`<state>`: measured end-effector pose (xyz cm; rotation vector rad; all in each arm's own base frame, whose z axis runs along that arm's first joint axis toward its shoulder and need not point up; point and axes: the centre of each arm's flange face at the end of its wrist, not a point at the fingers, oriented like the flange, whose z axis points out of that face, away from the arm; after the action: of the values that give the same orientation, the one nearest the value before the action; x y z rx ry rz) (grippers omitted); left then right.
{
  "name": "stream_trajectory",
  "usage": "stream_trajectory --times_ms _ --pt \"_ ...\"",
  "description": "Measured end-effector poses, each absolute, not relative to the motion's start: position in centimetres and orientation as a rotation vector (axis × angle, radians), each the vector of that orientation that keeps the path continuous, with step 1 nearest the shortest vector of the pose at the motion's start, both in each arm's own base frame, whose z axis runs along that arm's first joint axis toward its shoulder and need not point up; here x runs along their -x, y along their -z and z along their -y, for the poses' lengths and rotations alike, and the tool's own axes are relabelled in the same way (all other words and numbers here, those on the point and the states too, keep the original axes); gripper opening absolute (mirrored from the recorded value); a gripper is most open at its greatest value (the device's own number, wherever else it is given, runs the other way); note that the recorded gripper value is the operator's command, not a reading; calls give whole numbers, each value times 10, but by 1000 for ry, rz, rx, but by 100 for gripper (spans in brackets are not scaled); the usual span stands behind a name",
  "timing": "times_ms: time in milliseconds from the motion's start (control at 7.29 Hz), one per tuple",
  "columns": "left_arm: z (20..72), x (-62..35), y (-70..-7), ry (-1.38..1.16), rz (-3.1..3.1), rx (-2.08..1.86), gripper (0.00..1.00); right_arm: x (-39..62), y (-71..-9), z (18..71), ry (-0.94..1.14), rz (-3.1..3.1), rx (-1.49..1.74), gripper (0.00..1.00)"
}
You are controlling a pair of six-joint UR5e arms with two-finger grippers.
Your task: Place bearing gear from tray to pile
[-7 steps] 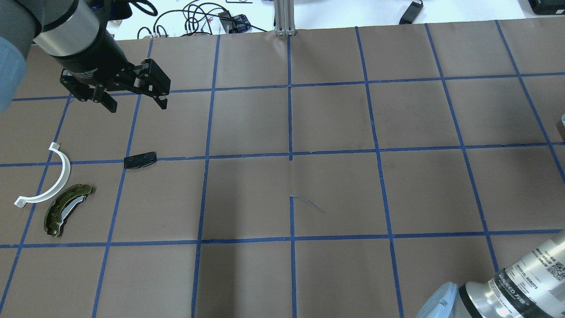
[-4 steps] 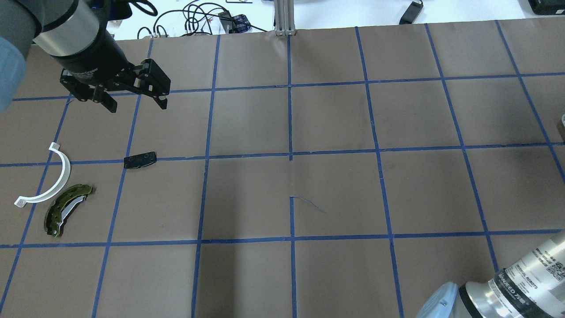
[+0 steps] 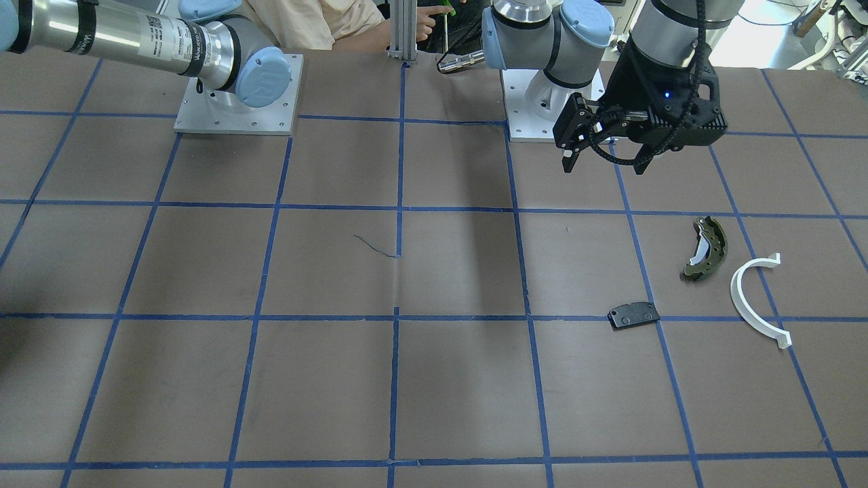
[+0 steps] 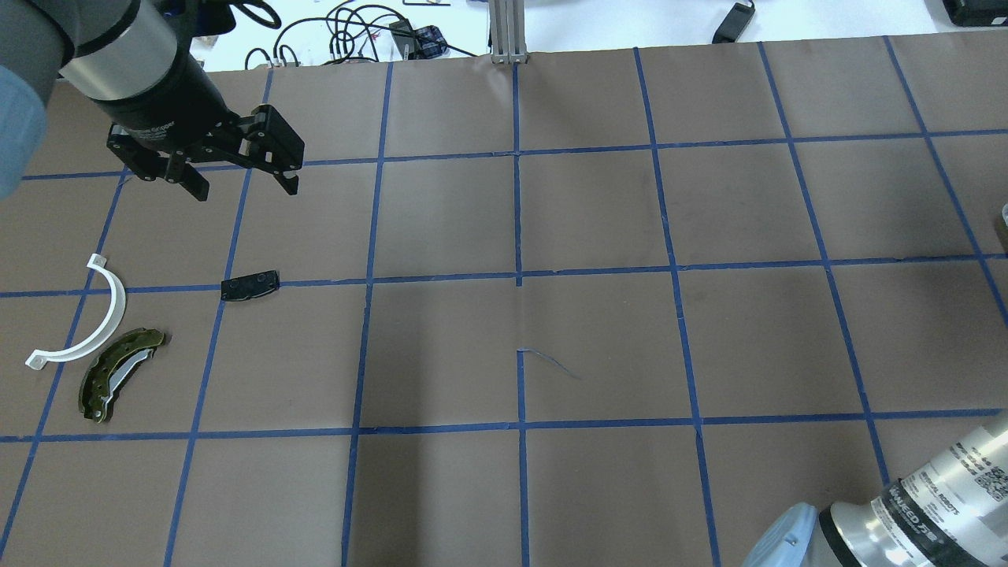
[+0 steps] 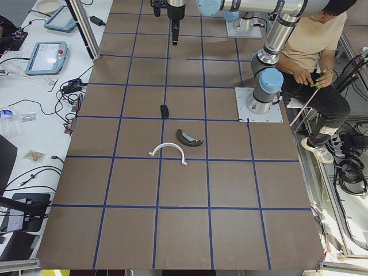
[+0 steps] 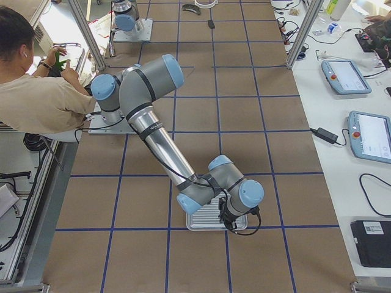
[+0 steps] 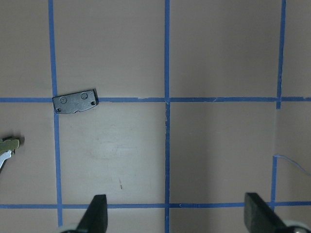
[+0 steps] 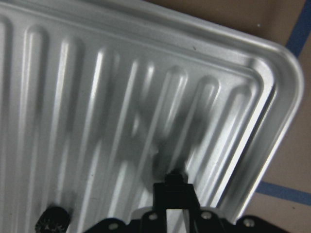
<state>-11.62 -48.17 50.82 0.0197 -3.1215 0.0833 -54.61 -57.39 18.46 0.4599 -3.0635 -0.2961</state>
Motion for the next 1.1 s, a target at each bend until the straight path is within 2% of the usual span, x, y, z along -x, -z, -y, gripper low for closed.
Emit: stream_trajectory --times_ms 274,549,1097 --pt "482 116 -509 -85 3122 -20 100 543 -198 574 294 3064 -464 0" --pt "482 116 -509 -86 3121 -20 100 514 -239 587 278 3065 -493 0" --pt "482 116 -508 -84 3123 -20 100 367 -323 626 290 3196 -392 0"
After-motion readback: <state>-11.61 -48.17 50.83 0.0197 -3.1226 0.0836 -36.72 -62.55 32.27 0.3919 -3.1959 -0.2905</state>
